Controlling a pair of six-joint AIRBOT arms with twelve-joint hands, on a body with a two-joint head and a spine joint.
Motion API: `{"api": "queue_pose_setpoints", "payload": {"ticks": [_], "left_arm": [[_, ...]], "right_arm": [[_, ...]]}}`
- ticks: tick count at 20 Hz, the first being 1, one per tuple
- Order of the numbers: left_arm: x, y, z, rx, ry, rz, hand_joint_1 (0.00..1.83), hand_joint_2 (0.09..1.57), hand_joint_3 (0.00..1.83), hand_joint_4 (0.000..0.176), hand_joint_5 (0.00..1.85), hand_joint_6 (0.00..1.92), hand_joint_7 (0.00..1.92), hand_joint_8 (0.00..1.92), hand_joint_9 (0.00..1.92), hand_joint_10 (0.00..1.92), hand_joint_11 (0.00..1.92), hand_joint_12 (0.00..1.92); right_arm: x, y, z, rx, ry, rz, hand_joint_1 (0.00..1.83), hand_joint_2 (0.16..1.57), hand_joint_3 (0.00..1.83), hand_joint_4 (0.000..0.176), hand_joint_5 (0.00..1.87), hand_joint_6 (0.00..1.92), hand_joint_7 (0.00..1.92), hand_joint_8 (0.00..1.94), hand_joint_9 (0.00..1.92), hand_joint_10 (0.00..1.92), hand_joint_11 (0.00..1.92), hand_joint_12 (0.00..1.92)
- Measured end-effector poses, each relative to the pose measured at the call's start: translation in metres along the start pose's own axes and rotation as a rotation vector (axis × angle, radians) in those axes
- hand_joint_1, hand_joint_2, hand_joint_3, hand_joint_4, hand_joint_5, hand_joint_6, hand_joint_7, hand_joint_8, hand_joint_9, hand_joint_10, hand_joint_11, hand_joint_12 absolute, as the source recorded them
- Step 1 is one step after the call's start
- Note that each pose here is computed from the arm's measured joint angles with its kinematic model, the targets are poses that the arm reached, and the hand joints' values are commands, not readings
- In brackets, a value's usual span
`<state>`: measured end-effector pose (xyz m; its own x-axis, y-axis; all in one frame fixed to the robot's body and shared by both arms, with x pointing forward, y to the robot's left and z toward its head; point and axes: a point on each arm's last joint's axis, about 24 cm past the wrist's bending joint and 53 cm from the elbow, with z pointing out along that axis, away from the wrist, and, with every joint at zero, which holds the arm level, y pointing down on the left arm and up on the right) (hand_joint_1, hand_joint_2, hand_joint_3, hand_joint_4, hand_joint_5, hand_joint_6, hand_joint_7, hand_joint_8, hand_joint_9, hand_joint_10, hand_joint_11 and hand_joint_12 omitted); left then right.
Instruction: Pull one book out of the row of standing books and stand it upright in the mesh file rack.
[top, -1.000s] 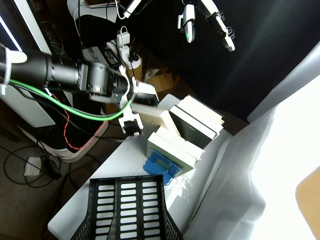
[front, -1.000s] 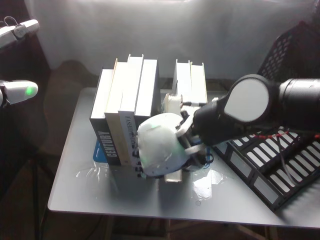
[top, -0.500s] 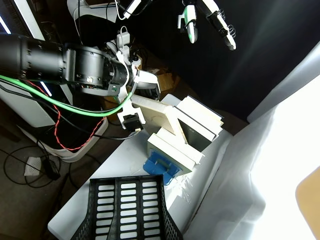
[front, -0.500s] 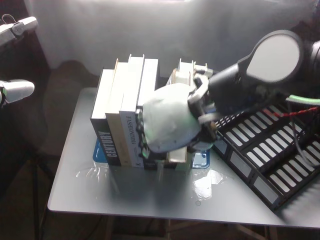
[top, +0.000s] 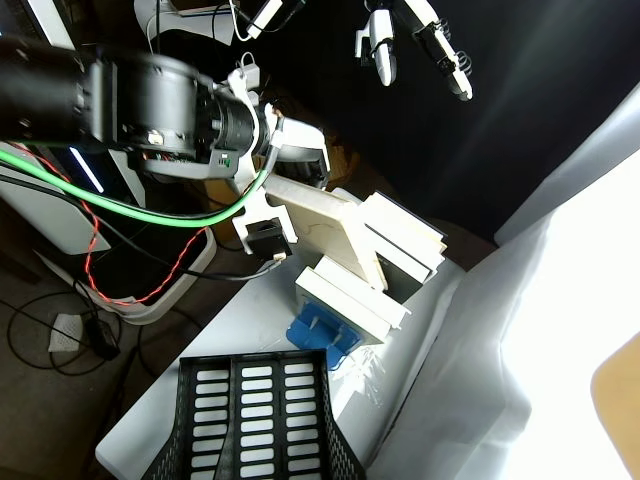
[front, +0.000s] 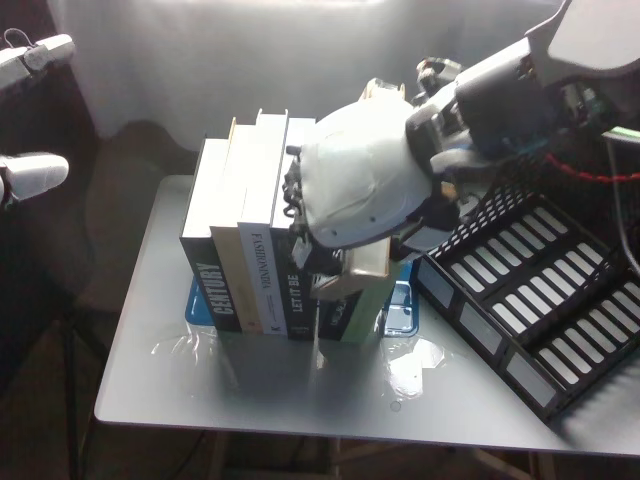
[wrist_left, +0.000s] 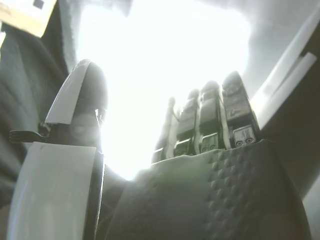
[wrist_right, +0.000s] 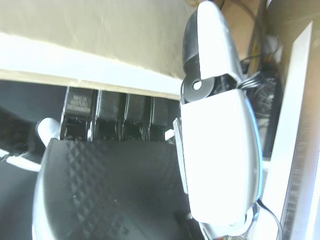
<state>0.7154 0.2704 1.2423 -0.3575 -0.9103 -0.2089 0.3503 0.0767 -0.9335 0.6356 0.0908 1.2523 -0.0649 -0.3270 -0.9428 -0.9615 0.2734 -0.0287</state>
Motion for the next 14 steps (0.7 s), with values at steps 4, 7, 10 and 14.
{"api": "queue_pose_setpoints", "payload": {"ticks": [4,7,10,14], "left_arm": [[0.0,-0.001,0.0,0.005,-0.001,-0.001,0.91,1.28,0.01,0.066,0.08,0.01,0.0,0.0,0.0,0.0,0.0,0.0],[0.0,-0.002,0.0,0.008,-0.002,-0.004,0.94,1.27,0.0,0.045,0.08,0.01,0.0,0.0,0.0,0.0,0.0,0.0],[0.001,-0.005,0.002,0.016,0.0,-0.005,0.95,1.28,0.0,0.055,0.07,0.0,0.0,0.0,0.0,0.0,0.0,0.0],[0.002,-0.005,0.003,0.015,0.001,-0.006,0.99,1.25,0.0,0.068,0.07,0.0,0.0,0.0,0.0,0.0,0.0,0.0]], "right_arm": [[-0.009,-0.009,-0.011,0.015,-0.012,0.034,1.35,1.19,0.0,0.0,0.76,1.26,0.86,1.13,0.8,1.47,0.66,1.83],[-0.031,-0.022,-0.027,0.049,-0.054,0.039,1.35,1.18,0.0,0.0,0.77,1.24,0.87,1.11,0.82,1.46,0.68,1.81],[-0.043,-0.028,-0.04,0.064,-0.074,0.03,1.35,1.19,0.0,0.0,0.77,1.22,0.81,1.2,0.83,1.49,0.78,1.81],[-0.069,-0.04,-0.068,0.106,-0.13,0.039,1.35,1.21,0.0,0.0,0.7,1.28,0.77,1.29,0.82,1.51,0.74,1.79]]}}
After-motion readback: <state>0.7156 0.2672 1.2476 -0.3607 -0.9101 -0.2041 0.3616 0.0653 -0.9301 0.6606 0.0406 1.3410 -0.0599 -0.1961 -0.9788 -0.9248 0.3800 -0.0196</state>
